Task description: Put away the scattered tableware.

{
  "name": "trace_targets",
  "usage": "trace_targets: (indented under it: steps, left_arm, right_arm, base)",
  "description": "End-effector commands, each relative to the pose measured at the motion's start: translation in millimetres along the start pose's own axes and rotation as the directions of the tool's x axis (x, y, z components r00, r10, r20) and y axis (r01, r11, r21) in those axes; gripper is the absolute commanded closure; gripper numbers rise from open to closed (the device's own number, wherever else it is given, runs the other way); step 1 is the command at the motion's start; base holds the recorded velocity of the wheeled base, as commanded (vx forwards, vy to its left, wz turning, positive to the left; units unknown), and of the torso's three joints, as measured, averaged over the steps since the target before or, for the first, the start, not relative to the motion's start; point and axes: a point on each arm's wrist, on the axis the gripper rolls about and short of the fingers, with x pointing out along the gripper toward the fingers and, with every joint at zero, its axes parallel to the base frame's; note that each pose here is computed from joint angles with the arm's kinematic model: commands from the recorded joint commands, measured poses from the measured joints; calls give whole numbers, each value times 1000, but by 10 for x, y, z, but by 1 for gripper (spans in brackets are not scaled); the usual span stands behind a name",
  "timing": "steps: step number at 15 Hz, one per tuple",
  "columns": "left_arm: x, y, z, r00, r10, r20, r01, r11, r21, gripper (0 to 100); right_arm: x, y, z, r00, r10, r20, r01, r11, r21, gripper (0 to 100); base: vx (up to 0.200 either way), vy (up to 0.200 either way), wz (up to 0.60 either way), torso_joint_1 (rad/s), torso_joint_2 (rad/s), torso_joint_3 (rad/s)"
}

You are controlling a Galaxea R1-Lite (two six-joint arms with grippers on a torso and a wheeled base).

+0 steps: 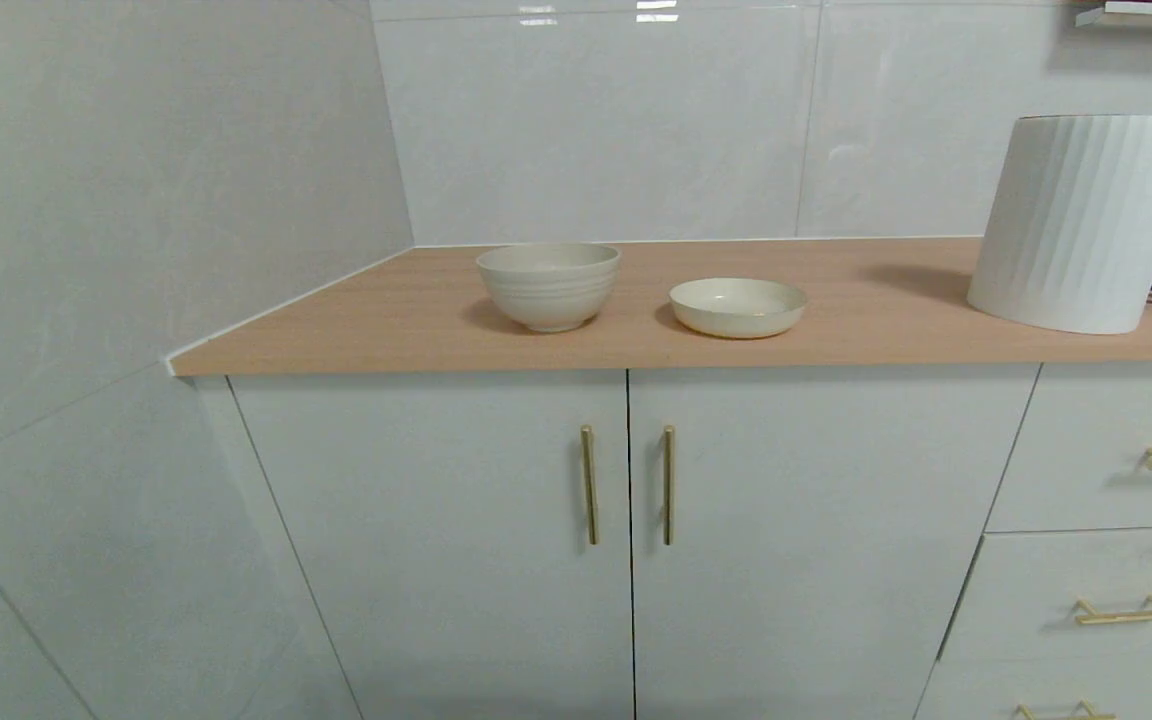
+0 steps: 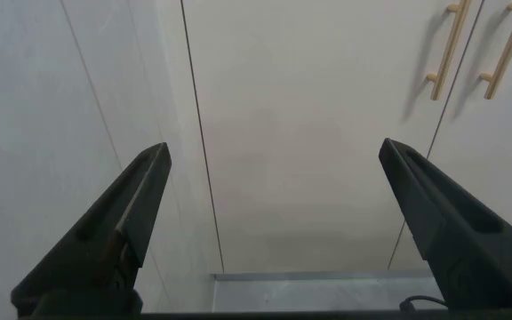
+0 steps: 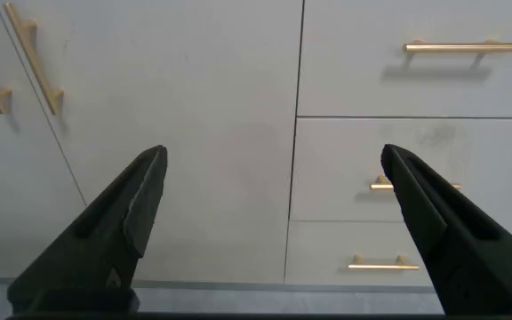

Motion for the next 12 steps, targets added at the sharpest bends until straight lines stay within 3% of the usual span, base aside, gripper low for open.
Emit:
trace_targets:
  steps: [1,2,3,5,6,8,11,12]
  left_arm:
    - [0,0,0,1000,0,0,0,1000,0,0]
    - [0,0,0,1000,0,0,0,1000,0,0]
    - [0,0,0,1000,0,0,0,1000,0,0]
    - [0,0,0,1000,0,0,0,1000,0,0]
    - [0,0,0,1000,0,0,0,1000,0,0]
    - [0,0,0,1000,0,0,0,1000,0,0]
    - [0,0,0,1000,0,0,0,1000,0,0]
    - [0,0,0,1000,0,0,0,1000,0,0]
  right_arm:
    - [-83,3,324,994,33,106,-37,999,37,0]
    - [-122,2,675,985,89,150,-109,985,131,0]
    - [-84,3,800,980,147,132,-166,974,154,0]
    - [159,38,895,935,355,-8,-349,922,171,0]
    - [314,77,937,880,467,-91,-443,874,200,0]
    - [624,147,1016,807,550,-217,-497,830,255,0]
    - [1043,256,1146,685,659,-310,-604,752,265,0]
    - [1250,389,1219,600,725,-338,-667,687,289,0]
  base:
    - [0,0,0,0,0,0]
    - [0,0,0,0,0,0]
    - [0,0,0,0,0,0]
    - [0,0,0,0,0,0]
    - [0,0,0,0,0,0]
    - [0,0,0,0,0,0]
    - [0,0,0,0,0,0]
    - [0,0,0,0,0,0]
